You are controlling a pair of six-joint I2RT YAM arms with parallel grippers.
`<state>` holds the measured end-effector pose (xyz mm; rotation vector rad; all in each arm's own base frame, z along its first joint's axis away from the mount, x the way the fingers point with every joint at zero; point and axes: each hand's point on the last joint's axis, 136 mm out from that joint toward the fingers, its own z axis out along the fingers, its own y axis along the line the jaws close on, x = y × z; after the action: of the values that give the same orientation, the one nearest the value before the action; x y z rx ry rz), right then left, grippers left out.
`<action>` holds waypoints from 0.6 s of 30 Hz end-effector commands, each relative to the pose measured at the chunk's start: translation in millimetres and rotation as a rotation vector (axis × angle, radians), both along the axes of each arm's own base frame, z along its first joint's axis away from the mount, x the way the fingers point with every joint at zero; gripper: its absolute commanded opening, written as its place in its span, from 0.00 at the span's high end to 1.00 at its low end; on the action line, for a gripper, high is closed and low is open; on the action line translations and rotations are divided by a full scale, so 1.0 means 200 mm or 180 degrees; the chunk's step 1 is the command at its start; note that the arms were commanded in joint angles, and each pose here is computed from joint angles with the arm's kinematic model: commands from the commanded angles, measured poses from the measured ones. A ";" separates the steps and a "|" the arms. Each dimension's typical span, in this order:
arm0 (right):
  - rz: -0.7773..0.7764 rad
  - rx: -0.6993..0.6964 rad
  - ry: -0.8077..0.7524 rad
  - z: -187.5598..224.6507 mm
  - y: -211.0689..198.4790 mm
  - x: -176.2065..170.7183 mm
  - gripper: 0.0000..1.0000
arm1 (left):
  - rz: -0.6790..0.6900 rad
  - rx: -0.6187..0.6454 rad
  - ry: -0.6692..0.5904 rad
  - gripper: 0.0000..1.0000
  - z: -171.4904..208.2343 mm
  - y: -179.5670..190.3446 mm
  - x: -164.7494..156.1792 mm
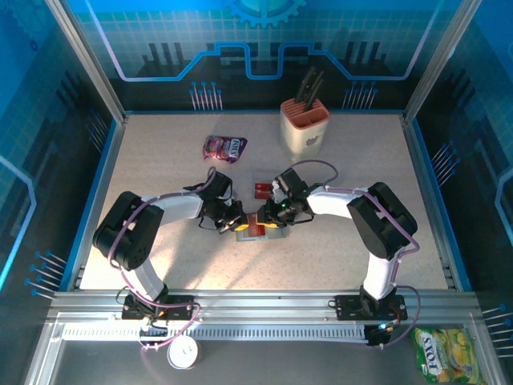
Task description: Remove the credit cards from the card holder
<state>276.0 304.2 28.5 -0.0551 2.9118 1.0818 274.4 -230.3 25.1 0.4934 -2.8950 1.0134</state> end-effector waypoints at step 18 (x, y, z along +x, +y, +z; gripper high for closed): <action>-0.0047 0.0194 -0.0075 0.08 0.02 0.03 0.72 | -0.0043 0.0163 0.0114 1.00 -0.05 0.03 -0.04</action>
<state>279.0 307.6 30.8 -0.0475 2.8919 1.1072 274.4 -230.3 25.1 0.4934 -2.8950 1.0134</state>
